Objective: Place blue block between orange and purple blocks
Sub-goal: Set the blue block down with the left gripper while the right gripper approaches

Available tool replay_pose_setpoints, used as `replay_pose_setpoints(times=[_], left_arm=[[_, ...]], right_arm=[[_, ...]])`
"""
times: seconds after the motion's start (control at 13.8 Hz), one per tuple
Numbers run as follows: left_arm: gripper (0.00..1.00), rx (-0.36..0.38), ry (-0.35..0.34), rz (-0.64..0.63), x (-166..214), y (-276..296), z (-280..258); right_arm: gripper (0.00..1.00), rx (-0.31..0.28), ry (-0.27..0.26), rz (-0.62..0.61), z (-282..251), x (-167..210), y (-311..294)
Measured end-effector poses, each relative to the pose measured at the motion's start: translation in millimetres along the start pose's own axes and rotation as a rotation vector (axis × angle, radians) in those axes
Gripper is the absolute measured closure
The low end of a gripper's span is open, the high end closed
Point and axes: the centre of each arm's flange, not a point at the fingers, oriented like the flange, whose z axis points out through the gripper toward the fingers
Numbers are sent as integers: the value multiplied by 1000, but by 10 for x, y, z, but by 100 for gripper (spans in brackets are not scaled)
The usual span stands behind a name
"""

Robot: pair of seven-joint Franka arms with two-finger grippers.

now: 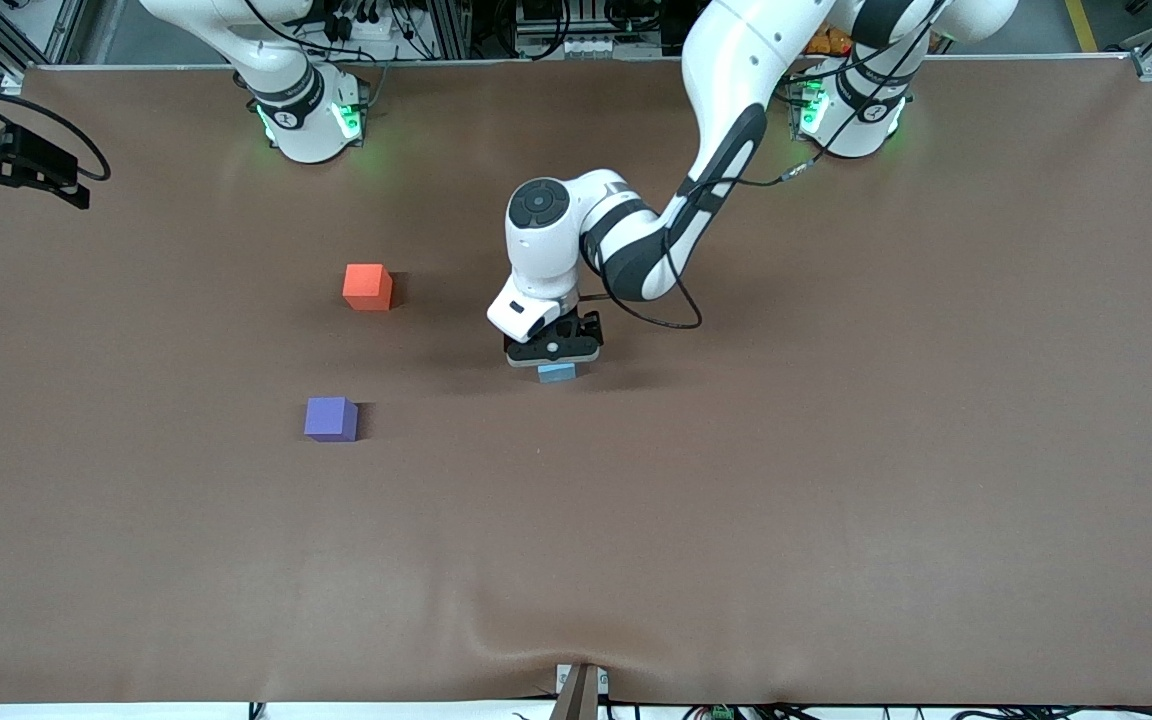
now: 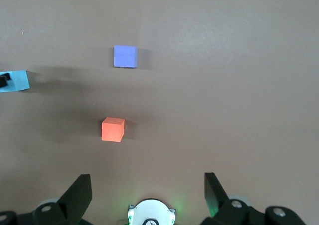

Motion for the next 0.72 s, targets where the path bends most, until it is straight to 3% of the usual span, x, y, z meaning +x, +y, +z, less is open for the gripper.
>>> replay_pose_setpoints(times=[0.22,0.51,0.72], left_arm=[[0,39,16,-55,613,-427,-693],[0,156,-47,-63,1453,-1508,-1021],[0,194,-110,-23,1951,-2477,-1283]], right_arm=[[0,3,-35,-5,178,147,-9],[0,19,-171,-40,1148,844,0],[0,33,-182,-99,1504,1119,-245]])
